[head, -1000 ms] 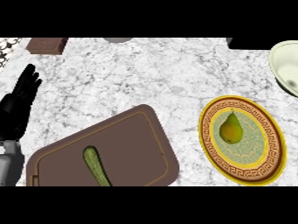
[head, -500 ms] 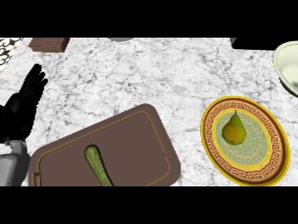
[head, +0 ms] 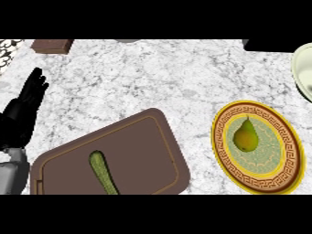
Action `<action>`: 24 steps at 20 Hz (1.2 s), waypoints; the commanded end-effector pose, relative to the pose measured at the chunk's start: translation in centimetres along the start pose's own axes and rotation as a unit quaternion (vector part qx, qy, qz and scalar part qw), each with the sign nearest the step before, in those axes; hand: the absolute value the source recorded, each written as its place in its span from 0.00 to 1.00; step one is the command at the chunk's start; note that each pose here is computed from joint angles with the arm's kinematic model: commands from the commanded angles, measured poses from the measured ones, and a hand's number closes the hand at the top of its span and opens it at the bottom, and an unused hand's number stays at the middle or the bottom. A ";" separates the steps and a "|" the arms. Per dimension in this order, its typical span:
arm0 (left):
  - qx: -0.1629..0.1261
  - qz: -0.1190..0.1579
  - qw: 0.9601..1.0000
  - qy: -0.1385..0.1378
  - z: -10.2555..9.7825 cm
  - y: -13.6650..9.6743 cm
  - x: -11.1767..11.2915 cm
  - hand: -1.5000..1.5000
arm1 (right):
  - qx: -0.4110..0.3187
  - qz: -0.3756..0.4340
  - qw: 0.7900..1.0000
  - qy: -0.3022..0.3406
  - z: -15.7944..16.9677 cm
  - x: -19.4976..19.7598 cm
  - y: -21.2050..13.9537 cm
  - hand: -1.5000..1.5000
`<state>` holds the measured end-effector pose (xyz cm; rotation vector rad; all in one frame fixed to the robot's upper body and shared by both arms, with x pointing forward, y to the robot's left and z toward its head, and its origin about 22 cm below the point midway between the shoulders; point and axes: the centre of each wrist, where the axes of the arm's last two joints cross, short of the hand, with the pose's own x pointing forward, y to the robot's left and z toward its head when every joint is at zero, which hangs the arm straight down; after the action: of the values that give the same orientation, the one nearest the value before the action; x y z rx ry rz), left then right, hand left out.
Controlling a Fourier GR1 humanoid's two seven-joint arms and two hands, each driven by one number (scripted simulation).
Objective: Pick the cupcake from the plate and place it in the bowl
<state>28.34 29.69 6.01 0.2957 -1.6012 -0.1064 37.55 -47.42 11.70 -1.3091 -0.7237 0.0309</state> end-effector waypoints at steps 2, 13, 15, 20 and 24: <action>0.007 0.003 1.000 -0.004 -1.0 0.4 0.6 0.50 | 0.007 -0.099 0.995 -0.034 0.0 -0.7 0.4 0.00; 0.017 -0.007 1.000 0.018 1.0 0.7 -1.3 0.50 | -0.094 -0.427 0.898 -0.046 -1.9 -5.2 -3.3 0.00; 0.020 0.001 1.000 0.014 1.7 1.4 -1.3 0.50 | -0.083 -0.425 0.900 -0.045 -2.8 -7.9 -5.6 0.00; 0.024 0.003 1.000 0.020 0.5 0.9 -0.3 0.50 | -0.056 -0.432 0.899 -0.049 -2.6 -14.9 -5.2 0.00; 0.034 -0.005 0.999 0.018 0.8 2.3 -0.4 0.50 | -0.041 -0.457 0.886 -0.063 -2.3 -18.9 -6.4 0.00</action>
<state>27.49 30.61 5.88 0.3386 -1.5664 -0.0585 24.96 -57.52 9.22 -0.9956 -1.3551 -0.6713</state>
